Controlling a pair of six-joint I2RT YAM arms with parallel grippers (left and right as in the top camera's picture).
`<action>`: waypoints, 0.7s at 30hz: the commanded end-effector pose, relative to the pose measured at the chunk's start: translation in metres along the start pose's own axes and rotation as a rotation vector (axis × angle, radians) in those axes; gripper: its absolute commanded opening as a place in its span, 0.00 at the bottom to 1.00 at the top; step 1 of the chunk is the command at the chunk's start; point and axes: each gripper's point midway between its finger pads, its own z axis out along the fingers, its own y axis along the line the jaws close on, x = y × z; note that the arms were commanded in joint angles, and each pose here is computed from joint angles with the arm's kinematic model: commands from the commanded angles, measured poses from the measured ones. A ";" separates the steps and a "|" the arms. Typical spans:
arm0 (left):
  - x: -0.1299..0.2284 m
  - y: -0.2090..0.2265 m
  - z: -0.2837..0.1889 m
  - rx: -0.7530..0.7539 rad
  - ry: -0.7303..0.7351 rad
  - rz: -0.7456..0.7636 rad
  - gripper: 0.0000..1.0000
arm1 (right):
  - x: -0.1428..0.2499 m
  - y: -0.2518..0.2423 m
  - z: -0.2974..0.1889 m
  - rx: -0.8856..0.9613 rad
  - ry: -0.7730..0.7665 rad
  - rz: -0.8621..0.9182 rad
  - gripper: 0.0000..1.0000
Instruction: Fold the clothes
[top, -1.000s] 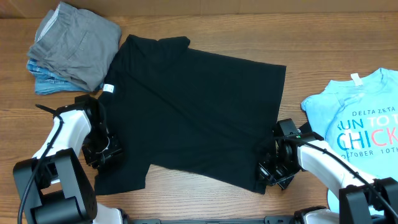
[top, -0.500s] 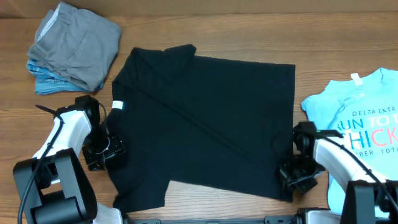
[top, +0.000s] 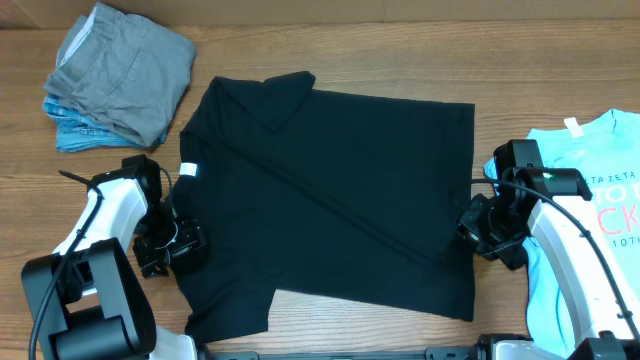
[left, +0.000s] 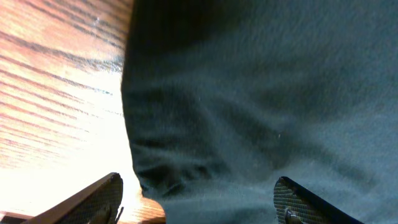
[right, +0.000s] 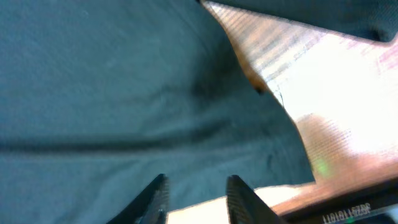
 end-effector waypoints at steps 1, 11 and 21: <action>0.009 0.000 0.000 0.016 0.025 -0.018 0.80 | 0.008 -0.001 -0.002 -0.011 0.035 -0.013 0.39; 0.009 -0.018 -0.001 0.119 0.029 0.064 0.72 | 0.032 -0.015 0.038 -0.007 0.139 0.065 0.39; 0.015 -0.021 -0.001 0.141 0.055 0.053 0.76 | 0.033 -0.015 0.041 -0.014 0.141 0.052 0.39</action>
